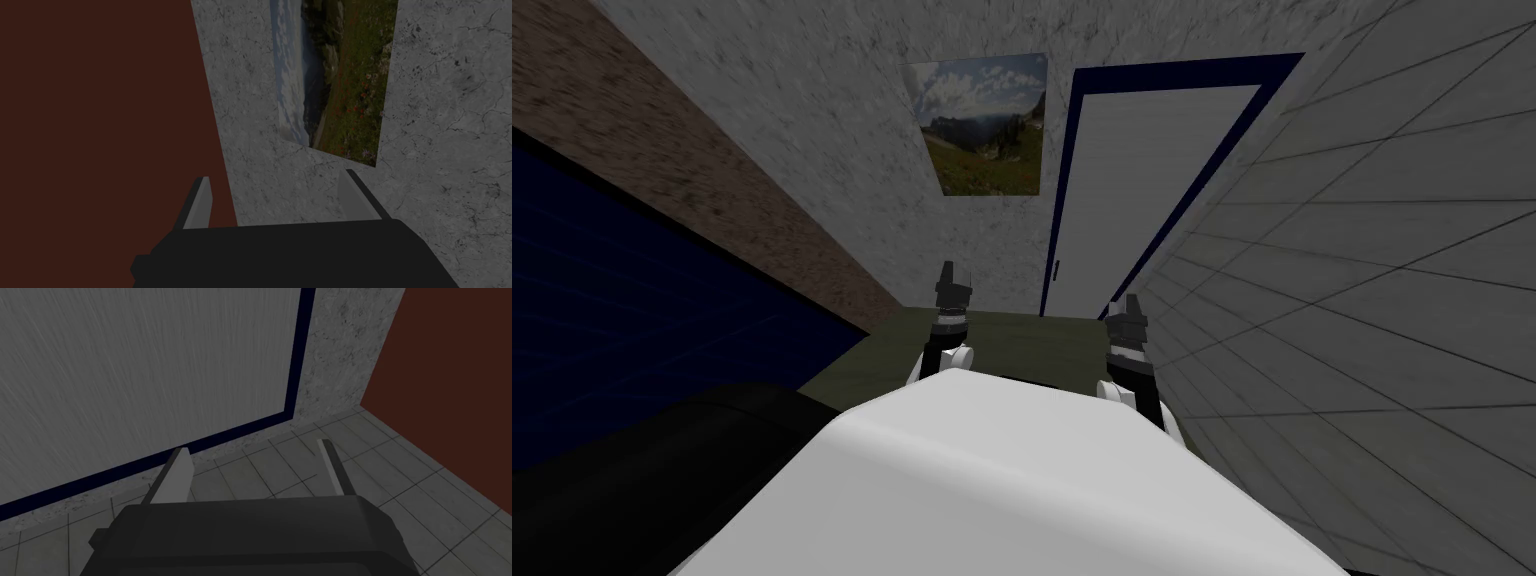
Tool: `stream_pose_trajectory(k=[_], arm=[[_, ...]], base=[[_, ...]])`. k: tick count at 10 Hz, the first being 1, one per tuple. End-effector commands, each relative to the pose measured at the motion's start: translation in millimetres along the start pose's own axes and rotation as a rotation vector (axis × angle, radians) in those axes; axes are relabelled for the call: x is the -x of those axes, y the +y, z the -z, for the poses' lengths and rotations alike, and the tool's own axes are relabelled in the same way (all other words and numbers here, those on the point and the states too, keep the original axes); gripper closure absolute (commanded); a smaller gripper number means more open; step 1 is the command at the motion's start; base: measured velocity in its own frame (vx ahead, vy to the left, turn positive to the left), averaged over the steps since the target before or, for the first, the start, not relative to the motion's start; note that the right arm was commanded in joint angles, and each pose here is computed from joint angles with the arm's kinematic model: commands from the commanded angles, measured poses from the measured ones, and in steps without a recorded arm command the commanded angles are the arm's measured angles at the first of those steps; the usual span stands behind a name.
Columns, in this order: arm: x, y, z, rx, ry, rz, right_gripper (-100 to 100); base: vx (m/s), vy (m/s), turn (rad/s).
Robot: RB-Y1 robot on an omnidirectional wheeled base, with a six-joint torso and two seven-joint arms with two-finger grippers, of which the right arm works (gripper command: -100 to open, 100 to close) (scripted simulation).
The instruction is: Pull the door open
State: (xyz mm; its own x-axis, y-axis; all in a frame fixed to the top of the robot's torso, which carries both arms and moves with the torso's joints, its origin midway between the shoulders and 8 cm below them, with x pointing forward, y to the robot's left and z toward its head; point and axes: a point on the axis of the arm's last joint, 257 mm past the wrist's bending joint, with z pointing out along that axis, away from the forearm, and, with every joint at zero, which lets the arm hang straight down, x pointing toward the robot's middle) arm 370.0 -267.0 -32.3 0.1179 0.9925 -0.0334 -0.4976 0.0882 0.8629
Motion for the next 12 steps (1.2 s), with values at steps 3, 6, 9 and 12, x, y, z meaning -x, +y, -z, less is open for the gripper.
stream_pose_trajectory(k=[3,6,9,12], arm=[[4.1,-20.9,6.1,-0.027,0.001,-0.087,-100],[9.0,-38.4,11.9,-0.05,-0.006,-0.162,-100],[14.5,-54.5,17.8,-0.071,-0.018,-0.233,-100],[21.6,-71.8,24.9,-0.092,-0.036,-0.309,-100]], base=[[0.115,-0.003,0.138],[0.13,-0.032,0.126],[0.092,-0.018,0.115],[0.084,-0.024,0.127]])
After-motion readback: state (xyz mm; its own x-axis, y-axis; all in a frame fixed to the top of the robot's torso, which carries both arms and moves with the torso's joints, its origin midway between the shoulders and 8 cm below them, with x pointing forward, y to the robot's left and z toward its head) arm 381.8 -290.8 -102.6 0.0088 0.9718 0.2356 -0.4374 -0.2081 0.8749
